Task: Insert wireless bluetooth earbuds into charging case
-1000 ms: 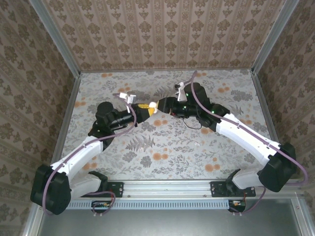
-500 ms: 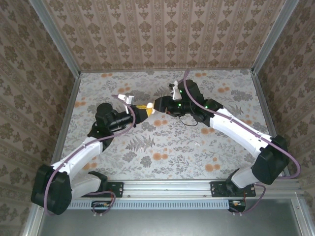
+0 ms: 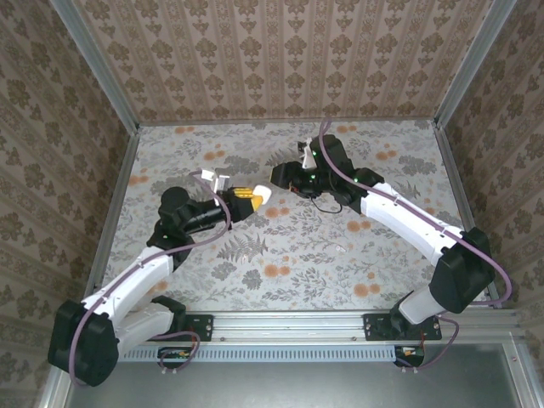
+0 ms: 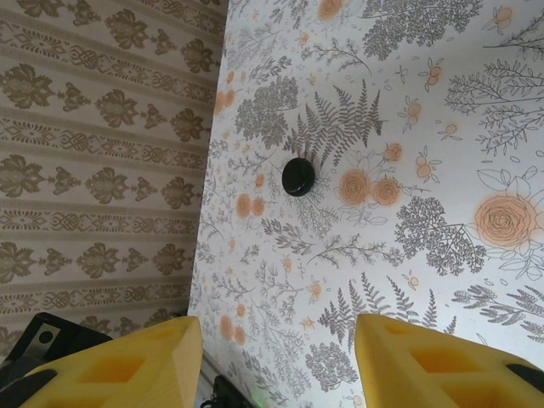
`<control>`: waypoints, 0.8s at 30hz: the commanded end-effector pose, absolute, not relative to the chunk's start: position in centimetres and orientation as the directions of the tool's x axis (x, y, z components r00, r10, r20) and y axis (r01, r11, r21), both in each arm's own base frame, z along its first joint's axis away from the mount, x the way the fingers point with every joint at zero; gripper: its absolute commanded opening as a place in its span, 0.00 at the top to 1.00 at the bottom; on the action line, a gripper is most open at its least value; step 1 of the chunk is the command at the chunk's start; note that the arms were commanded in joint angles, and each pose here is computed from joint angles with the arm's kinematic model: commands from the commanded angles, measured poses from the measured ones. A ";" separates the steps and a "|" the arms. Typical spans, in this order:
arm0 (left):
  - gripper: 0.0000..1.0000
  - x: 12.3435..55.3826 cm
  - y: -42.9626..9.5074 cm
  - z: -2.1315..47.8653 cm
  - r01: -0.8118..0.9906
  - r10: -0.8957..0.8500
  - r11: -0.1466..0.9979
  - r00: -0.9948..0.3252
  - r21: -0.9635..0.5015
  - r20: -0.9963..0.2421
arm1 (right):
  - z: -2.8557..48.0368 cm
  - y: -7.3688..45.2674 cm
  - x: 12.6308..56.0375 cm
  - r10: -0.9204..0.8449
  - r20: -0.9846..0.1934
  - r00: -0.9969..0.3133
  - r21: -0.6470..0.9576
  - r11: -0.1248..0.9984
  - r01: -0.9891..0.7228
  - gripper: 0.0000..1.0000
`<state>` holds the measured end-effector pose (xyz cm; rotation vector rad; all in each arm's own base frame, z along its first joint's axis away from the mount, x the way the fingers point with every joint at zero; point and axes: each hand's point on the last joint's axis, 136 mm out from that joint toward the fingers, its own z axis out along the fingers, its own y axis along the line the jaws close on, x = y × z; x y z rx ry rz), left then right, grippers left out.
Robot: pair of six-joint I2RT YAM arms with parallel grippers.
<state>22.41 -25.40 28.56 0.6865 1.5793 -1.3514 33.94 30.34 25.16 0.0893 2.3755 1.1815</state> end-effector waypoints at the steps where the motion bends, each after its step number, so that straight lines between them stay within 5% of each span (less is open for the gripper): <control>1: 1.00 22.1 -24.9 28.6 0.875 -0.151 0.255 -0.384 -0.412 -0.911 | 26.7 29.9 33.0 0.250 -0.431 -0.867 0.772 0.600 -0.211 0.48; 13: 1.00 22.6 -24.4 27.6 0.878 -0.122 0.227 -0.404 -0.422 -0.907 | 29.3 32.8 27.2 0.139 -0.538 -0.832 0.809 0.363 -0.463 0.43; 24: 1.00 22.0 -23.8 27.9 0.883 -0.126 0.257 -0.372 -0.393 -0.920 | 27.6 34.3 28.6 0.117 -0.521 -0.845 0.812 0.372 -0.450 0.45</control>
